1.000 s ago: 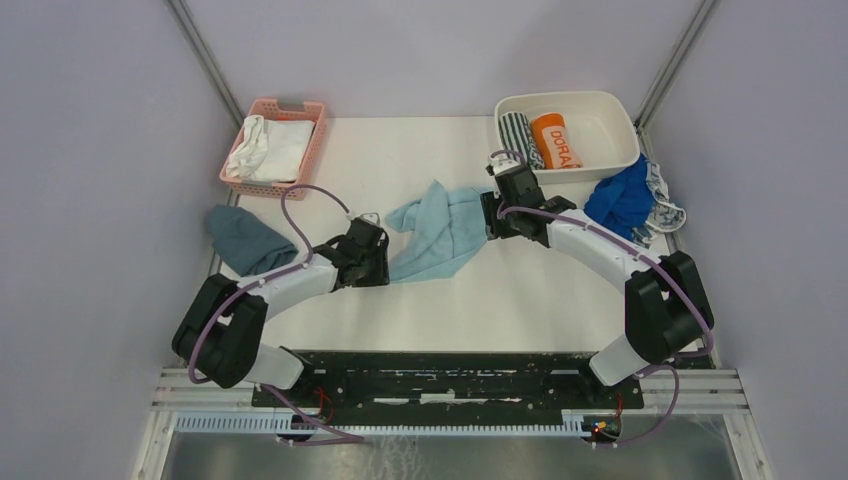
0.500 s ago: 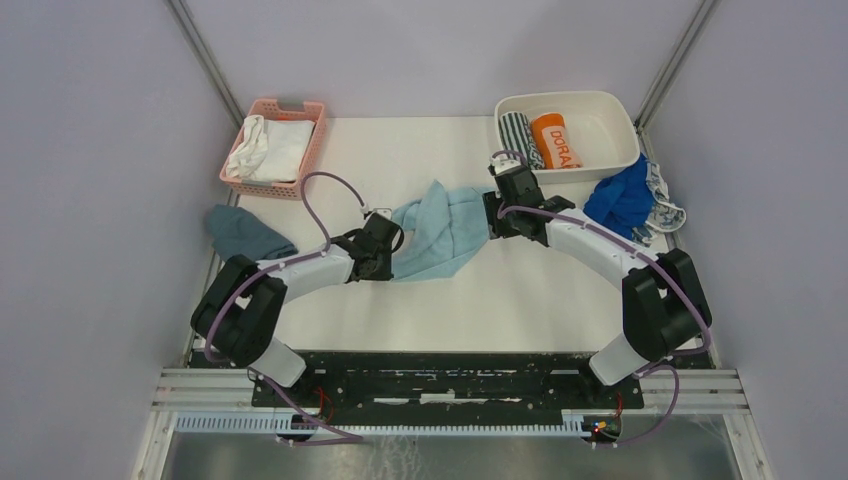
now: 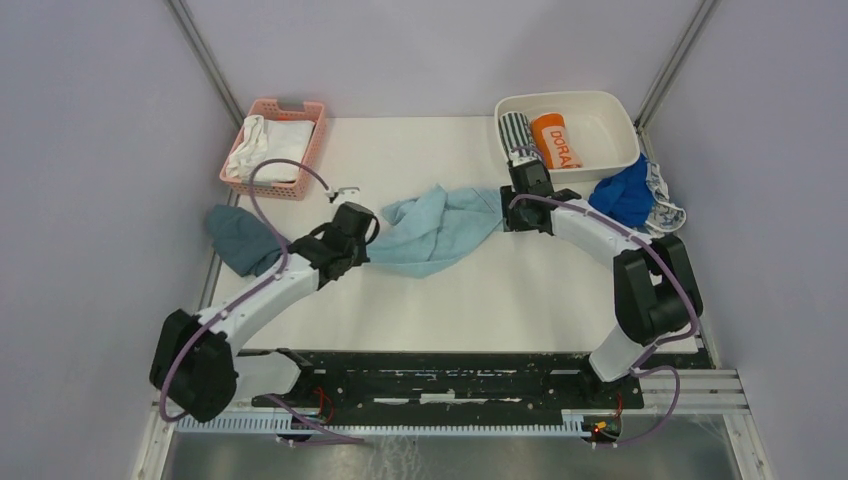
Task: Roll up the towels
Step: Flatten out the towel at the center of the board.
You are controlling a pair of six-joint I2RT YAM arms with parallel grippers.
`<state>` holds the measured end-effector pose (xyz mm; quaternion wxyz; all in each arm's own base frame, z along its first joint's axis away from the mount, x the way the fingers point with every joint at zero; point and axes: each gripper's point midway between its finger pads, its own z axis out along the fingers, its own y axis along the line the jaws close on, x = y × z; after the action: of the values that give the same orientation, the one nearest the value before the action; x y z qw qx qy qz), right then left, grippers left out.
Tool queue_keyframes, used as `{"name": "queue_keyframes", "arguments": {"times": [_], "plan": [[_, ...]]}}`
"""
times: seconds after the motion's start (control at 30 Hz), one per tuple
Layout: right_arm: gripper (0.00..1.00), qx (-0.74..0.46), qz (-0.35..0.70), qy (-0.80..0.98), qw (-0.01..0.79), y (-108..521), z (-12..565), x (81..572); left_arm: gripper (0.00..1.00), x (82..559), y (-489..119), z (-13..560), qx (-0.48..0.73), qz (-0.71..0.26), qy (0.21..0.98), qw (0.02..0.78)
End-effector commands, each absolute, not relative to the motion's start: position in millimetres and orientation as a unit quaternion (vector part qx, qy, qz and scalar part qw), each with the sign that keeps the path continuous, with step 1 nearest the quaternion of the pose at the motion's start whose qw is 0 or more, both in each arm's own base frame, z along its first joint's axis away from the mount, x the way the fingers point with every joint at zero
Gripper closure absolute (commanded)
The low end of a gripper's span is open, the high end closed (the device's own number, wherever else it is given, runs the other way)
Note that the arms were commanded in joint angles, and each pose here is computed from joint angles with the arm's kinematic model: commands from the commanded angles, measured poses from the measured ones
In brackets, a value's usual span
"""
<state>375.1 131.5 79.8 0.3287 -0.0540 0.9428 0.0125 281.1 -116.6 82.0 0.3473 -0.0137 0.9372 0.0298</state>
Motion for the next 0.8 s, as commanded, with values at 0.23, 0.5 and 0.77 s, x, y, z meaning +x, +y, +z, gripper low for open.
{"name": "queue_keyframes", "arguments": {"times": [0.23, 0.5, 0.77], "plan": [[0.49, 0.004, -0.008, 0.948, 0.319, 102, 62, 404, 0.97, 290, -75, 133, -0.064, 0.037, 0.909, 0.411], [0.51, 0.021, -0.027, 0.956, 0.291, 79, 42, 403, 0.97, 291, -75, 130, -0.065, 0.033, 0.909, 0.411], [0.51, 0.024, 0.003, 0.967, 0.256, 78, 29, 410, 0.97, 290, -76, 126, -0.065, 0.025, 0.909, 0.410]]}}
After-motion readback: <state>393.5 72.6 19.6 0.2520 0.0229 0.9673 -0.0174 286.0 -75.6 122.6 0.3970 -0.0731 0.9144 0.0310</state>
